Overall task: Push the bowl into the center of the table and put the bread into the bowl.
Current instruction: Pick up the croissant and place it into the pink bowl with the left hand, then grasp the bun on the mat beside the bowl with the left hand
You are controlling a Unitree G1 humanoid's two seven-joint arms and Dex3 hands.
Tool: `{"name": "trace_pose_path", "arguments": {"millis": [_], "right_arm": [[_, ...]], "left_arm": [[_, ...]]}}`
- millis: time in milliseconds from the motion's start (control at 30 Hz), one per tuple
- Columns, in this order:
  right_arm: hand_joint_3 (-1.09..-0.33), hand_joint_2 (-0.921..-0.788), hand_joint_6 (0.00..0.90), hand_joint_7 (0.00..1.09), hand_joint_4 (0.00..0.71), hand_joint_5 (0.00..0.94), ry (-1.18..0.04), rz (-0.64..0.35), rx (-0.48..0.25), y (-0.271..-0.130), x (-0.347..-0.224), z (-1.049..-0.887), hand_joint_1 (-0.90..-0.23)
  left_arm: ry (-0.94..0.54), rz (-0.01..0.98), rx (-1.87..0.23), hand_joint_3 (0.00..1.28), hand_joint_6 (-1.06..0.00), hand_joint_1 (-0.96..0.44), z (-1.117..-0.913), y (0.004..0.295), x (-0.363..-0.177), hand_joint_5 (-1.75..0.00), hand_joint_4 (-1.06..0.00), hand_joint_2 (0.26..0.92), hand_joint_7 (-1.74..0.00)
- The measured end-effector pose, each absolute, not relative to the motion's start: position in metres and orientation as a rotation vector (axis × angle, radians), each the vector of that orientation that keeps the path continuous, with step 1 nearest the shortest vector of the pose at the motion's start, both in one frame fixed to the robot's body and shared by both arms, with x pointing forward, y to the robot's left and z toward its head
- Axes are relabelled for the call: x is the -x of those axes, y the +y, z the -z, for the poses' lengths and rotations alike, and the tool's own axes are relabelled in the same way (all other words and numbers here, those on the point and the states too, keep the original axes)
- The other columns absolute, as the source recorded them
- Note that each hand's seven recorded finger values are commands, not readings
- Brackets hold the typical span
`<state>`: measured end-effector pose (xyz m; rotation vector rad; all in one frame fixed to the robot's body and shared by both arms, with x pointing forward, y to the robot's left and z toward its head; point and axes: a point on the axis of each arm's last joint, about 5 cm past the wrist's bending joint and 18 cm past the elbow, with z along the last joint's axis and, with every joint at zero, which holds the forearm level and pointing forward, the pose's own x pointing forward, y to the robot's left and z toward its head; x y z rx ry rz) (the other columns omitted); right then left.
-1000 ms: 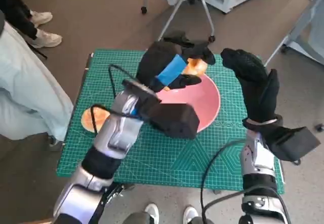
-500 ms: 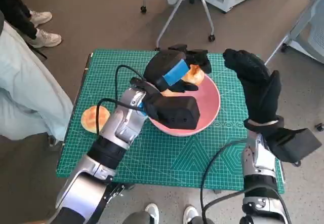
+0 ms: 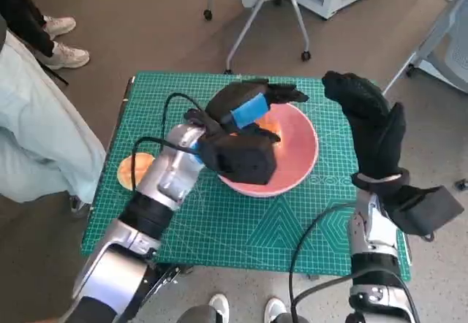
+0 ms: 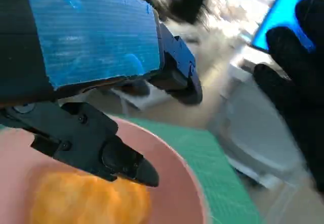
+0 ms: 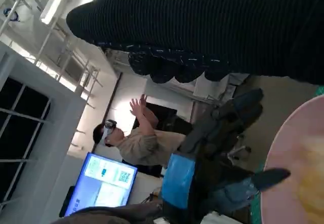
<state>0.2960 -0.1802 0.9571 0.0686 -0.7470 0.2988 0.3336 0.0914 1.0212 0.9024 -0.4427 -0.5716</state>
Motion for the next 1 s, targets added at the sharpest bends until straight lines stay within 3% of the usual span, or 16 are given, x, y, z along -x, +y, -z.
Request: {"name": "trace_pose_path", "arguments": {"millis": [500,1000], "right_arm": [[-0.754,-0.921,0.109,0.49,0.2,0.0,-0.753,-0.3,-0.074,-0.179,-0.295,-0.957,-0.661],[-0.756,-0.921,0.111,0.49,0.2,0.0,-0.759,-0.301,-0.084,-0.181,-0.294,-0.957,-0.673]], "left_arm": [[-0.49,0.574,-0.804,0.0,-0.35,-0.32,-1.029,0.14,-0.315,-0.01,-0.14,0.868,-0.01],[-0.533,0.375,-0.922,0.0,-0.39,-0.32,-1.059,0.217,-0.276,-0.01,-0.17,0.781,-0.03]]}}
